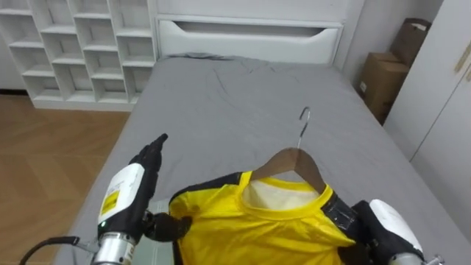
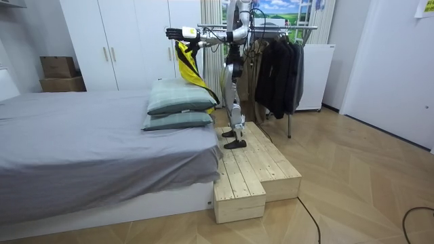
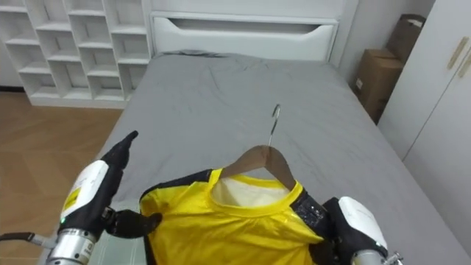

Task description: Hang clothes

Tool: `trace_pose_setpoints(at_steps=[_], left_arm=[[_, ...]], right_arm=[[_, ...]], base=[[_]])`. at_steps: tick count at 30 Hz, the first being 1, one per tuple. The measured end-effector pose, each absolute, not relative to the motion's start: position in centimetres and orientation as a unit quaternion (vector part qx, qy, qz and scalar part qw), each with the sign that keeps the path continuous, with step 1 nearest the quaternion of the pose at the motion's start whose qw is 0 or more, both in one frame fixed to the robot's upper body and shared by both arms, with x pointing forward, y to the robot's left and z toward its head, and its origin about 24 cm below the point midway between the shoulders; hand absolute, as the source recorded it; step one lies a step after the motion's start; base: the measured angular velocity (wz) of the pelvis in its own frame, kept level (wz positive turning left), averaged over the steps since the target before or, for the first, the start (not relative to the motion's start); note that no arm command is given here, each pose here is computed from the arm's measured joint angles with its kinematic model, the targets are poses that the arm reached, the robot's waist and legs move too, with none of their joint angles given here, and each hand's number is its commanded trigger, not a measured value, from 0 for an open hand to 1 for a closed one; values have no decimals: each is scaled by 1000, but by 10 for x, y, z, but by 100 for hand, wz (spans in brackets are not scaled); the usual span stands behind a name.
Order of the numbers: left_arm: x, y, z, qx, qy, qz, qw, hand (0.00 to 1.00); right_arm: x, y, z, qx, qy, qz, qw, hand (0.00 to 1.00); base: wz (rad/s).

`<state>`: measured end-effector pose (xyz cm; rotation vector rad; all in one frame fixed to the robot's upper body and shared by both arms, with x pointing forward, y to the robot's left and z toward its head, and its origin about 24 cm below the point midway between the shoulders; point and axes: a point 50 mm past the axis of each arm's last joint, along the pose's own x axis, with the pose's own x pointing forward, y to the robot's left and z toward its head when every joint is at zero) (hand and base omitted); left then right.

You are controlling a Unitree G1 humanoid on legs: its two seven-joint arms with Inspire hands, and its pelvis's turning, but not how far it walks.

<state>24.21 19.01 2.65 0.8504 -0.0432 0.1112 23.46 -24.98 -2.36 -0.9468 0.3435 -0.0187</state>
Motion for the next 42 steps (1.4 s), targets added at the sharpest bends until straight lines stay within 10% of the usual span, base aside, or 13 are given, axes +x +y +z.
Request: trace_pose_setpoints(at_steps=[24, 42], left_arm=[[198, 260, -11, 391, 107, 184, 895, 0], [28, 290, -135, 274, 513, 204, 787, 0]], right_arm=[[202, -306, 1, -447, 172, -140, 867, 100], [191, -301, 35, -486, 99, -160, 853, 100]], base=[[-5], [-11]])
